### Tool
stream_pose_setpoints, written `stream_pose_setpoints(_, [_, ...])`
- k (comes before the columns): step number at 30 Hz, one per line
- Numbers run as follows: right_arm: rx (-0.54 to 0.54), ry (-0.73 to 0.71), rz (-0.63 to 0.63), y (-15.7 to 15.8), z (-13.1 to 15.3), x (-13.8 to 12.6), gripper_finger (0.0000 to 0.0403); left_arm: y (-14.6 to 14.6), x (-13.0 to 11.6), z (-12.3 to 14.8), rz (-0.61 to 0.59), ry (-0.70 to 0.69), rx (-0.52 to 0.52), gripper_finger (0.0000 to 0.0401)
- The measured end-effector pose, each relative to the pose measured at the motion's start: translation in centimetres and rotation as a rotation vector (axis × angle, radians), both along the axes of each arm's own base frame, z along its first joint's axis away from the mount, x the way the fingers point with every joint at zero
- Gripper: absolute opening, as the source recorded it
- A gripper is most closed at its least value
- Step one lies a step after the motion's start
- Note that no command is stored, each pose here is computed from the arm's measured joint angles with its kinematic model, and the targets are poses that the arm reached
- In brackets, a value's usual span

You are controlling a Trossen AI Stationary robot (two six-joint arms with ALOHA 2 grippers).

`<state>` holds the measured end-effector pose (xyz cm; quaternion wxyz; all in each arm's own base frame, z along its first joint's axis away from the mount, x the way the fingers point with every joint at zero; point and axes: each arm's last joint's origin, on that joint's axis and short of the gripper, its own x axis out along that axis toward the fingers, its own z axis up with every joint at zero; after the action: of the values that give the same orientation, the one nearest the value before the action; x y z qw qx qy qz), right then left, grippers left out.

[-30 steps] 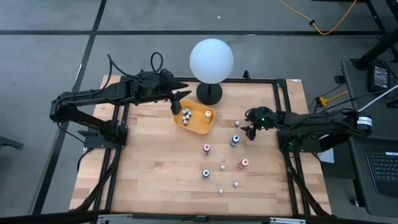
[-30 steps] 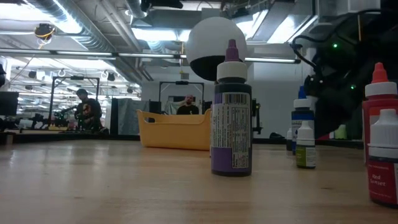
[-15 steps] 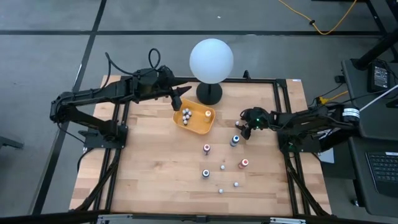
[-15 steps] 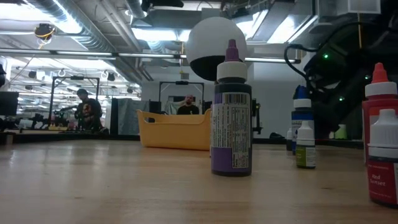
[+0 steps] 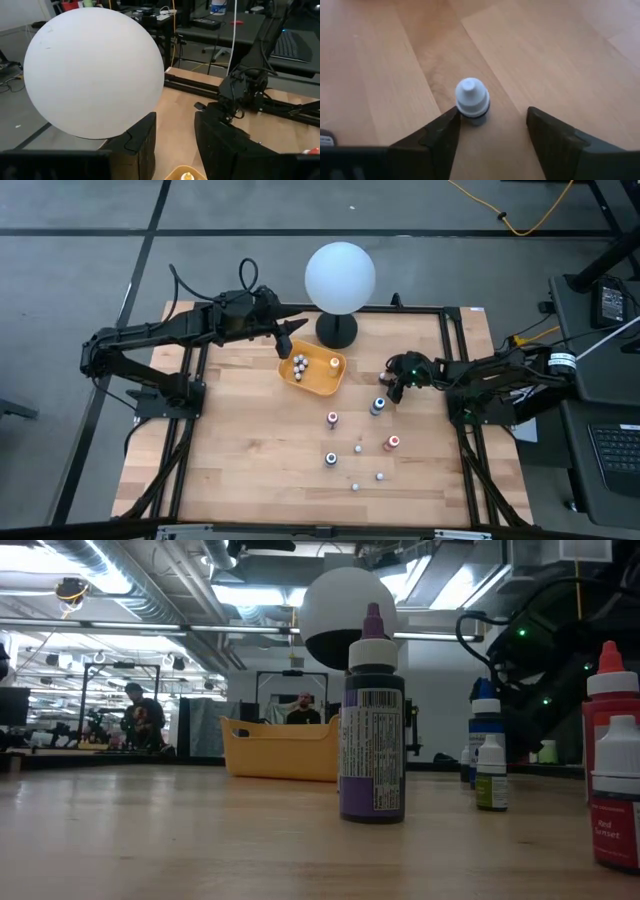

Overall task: Pick & Place food coloring
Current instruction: Put the small light blue food coloring bottle into the yellow bin

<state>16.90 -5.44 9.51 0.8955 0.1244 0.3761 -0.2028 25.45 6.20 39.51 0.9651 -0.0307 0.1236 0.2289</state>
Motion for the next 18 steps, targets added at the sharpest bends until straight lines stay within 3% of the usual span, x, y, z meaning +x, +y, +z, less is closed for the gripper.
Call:
stream_pose_setpoints(8, [0.008,-0.030,0.016,0.08,0.12,0.19,0.0156,0.00,0.00,0.00,0.000,0.002,0.002,0.0130])
stream_pose_setpoints(18, [0.009,-0.040,0.028,0.12,0.17,0.26,0.0153,0.00,0.00,0.00,0.000,0.002,0.002,0.0129])
